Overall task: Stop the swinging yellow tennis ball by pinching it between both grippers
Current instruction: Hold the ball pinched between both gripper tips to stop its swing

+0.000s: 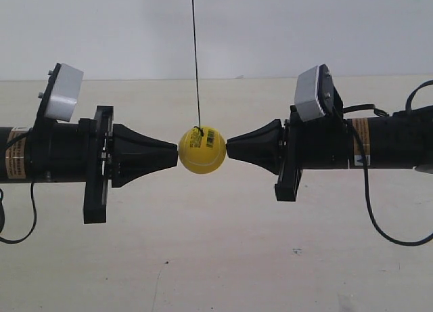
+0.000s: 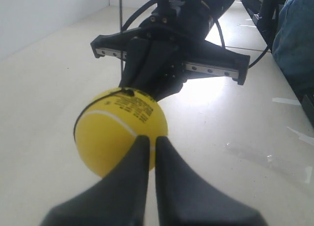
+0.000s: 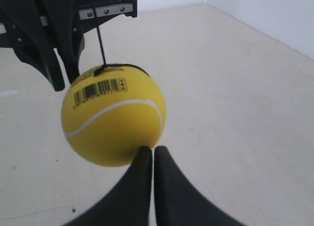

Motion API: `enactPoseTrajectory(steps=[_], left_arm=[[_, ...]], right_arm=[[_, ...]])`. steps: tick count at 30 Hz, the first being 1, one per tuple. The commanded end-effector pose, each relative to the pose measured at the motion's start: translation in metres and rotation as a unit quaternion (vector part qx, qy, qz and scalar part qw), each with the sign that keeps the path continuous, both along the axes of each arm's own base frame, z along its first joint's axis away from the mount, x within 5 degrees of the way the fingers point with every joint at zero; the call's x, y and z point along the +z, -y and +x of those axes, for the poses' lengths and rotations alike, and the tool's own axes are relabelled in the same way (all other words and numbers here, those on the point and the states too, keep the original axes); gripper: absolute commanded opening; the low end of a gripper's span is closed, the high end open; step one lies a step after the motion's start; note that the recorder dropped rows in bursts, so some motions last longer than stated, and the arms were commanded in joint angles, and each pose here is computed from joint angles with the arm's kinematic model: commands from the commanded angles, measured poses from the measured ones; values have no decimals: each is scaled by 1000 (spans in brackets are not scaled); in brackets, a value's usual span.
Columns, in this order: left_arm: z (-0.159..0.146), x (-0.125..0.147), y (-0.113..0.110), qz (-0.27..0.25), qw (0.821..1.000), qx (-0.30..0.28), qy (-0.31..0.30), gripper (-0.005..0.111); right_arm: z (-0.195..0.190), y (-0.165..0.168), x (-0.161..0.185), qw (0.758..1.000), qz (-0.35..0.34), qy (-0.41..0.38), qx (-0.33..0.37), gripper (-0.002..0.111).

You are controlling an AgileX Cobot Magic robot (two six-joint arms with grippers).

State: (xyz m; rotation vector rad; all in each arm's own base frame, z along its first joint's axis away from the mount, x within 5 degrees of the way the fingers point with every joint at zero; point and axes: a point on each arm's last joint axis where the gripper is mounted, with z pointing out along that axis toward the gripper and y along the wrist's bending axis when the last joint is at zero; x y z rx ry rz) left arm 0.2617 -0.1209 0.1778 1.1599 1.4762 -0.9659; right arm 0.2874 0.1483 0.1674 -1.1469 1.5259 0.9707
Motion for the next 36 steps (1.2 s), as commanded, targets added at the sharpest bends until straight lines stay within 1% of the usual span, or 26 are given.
enactPoseTrajectory(steps=[1, 22, 31, 36], left_arm=[[0, 0, 2, 1, 1000, -5, -2, 5], [0, 0, 2, 1, 1000, -5, -2, 5], [5, -15, 4, -2, 1000, -6, -26, 5], [8, -17, 4, -3, 1000, -7, -28, 5]], right_arm=[[-1, -1, 3, 1000, 8, 5, 7, 0], [-1, -2, 4, 1000, 13, 6, 9, 0], [-1, -2, 4, 1000, 13, 6, 9, 0], [-1, -2, 4, 1000, 13, 6, 10, 0]])
